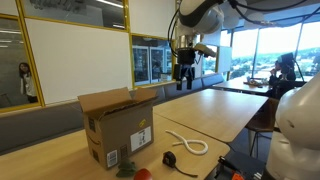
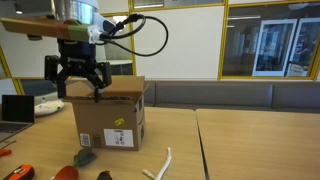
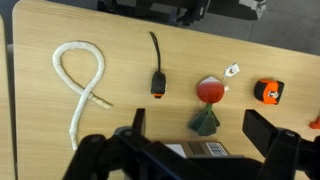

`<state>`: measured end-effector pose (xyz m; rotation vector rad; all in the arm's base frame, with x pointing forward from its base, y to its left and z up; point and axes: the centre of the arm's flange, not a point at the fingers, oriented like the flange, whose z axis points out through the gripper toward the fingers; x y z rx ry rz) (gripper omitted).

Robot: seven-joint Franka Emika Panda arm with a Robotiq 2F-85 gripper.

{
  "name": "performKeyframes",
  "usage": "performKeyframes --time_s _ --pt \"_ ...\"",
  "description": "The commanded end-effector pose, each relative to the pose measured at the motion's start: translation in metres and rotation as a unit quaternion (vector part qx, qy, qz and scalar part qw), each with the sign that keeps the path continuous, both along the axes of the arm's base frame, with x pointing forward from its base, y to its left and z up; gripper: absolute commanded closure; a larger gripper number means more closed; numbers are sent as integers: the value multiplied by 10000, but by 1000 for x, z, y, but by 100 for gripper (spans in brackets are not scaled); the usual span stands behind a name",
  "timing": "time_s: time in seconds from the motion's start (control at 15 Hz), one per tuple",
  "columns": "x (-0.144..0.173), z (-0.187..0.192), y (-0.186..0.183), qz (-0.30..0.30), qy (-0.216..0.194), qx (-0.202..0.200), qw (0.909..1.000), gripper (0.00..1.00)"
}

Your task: Put the rope, the measuring tape at the right, the turnip plushie and the measuring tape in the box respectively

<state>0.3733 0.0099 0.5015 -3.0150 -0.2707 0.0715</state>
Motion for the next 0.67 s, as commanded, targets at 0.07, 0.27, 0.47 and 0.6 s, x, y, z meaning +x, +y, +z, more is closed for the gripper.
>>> performKeyframes --time_s 0.07,0.27,0.47,0.6 --pt "18 -68 4 -148 -286 -419 9986 0" --pt "34 -115 1 -249 -274 -699 9969 0" --pt "52 -153 -12 -345 -244 -820 9957 0" --pt "65 -175 -24 -438 -195 -858 9952 0"
